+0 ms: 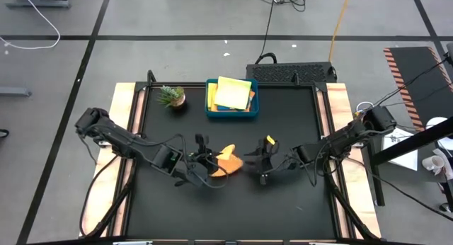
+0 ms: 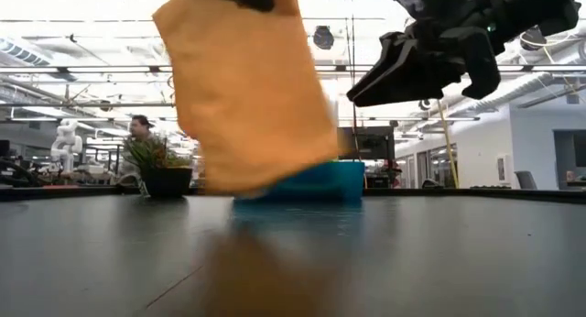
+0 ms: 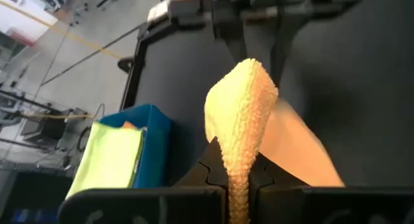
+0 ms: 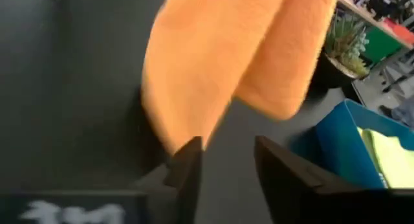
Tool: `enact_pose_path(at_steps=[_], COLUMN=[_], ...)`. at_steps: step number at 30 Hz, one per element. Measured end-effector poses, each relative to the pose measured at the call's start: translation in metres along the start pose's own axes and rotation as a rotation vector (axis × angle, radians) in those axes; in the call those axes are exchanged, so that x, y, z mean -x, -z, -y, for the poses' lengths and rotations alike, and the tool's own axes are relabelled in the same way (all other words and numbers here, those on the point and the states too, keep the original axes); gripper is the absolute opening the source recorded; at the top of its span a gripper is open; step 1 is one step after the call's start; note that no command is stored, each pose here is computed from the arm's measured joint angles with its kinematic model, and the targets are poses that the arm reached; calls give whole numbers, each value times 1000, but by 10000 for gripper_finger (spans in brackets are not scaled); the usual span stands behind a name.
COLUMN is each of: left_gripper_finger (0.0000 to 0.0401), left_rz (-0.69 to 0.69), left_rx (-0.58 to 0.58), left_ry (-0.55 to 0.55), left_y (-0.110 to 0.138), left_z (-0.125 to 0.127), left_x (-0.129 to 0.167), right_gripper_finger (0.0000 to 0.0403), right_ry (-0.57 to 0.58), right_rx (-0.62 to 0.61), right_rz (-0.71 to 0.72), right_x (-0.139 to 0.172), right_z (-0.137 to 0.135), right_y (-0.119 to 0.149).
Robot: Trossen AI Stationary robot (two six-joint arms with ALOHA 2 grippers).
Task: Fold microfiber towels
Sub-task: Put the folded orange microfiber cloth into the blue bin
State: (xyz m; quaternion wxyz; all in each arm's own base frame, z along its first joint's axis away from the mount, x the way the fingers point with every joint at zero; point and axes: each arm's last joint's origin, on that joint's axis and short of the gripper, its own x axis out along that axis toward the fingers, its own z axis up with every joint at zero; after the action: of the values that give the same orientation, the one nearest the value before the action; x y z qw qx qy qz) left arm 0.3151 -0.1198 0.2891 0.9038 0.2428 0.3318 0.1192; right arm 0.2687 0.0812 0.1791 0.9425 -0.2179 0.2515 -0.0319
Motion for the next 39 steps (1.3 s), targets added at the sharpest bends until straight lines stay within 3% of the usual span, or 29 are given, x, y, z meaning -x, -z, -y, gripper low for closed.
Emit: enact_pose_path(at_steps=[5, 10, 18, 25, 31, 35, 39], left_gripper_finger=[2, 2, 2, 2, 2, 2, 2], left_rz=[41, 67, 75, 97, 82, 84, 79], left_rx=[4, 17, 33, 24, 32, 32, 35], left_ry=[39, 90, 150, 142, 129, 124, 100], left_y=[-4, -6, -6, -9, -7, -7, -7], left_z=[-7, -13, -17, -19, -25, -26, -27], left_x=[6, 7, 2, 1, -3, -4, -4], right_gripper_finger=[203, 271, 301, 280, 242, 177, 68], right_ry=[8, -55, -60, -202, -217, -213, -207], right_rx=[-46, -150, -242, -267, -276, -258, -220], right_rz=[38, 194, 227, 201, 149, 141, 155], right_x=[-1, -3, -12, -27, -32, -32, -32], right_z=[1, 9, 31, 27, 23, 22, 23], right_y=[-4, -16, -14, -3, 4, 5, 4])
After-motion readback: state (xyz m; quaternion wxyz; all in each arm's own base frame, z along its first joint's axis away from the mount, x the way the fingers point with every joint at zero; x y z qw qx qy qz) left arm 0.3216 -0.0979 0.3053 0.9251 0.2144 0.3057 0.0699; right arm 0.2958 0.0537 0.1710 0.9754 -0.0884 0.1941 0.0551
